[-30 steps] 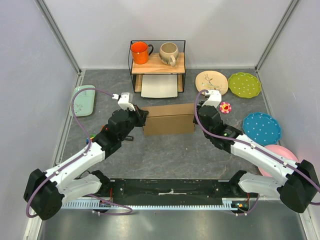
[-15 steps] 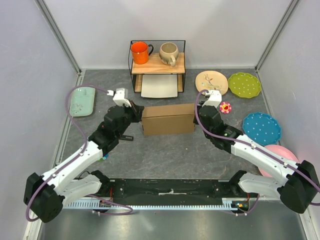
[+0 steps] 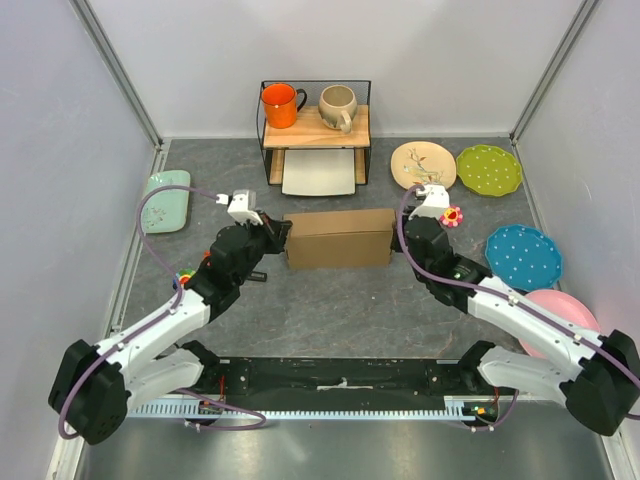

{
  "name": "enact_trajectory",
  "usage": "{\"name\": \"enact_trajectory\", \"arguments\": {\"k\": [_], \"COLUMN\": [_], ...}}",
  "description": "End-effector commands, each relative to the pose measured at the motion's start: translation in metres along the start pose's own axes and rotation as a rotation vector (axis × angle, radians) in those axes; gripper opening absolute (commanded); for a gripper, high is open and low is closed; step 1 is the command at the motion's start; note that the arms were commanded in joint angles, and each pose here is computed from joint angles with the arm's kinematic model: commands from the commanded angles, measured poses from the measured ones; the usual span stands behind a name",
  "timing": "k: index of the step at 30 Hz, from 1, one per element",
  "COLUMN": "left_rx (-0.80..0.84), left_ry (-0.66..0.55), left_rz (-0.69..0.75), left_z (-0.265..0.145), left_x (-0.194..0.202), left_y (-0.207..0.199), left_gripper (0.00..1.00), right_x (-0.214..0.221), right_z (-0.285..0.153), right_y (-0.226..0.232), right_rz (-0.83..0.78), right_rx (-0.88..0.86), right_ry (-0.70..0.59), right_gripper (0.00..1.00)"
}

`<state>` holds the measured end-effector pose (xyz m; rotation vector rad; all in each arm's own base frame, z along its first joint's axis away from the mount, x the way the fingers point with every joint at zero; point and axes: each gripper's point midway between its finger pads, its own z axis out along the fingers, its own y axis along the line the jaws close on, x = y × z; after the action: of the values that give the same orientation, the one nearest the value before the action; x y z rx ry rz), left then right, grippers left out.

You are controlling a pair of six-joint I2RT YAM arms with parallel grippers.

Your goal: Fold the paper box

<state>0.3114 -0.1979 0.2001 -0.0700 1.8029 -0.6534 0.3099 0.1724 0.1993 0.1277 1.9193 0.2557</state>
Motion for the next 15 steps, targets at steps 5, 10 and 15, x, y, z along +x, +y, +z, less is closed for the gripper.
{"name": "enact_trajectory", "arguments": {"k": [5,10,15], "left_rx": [0.023,0.039,-0.058], "left_ry": [0.138,0.102,-0.025], "left_rz": [0.027,0.002,-0.096], "left_z": [-0.052,-0.07,-0.082], "left_x": [0.076,0.087,0.071], "left_y": [0.032,0.034,0.051], "left_gripper": [0.02,0.09,0.33], "right_x": [0.115,0.131,0.108], "right_z": [-0.039,-0.059,-0.075], "right_y": [-0.039,-0.032,-0.025], "right_rz": [-0.019,0.08,0.161], "right_rx": [-0.067,-0.175,-0.252], "right_ry": [0.287,0.306,0.218], "right_gripper": [0.13,0.15,0.29]}}
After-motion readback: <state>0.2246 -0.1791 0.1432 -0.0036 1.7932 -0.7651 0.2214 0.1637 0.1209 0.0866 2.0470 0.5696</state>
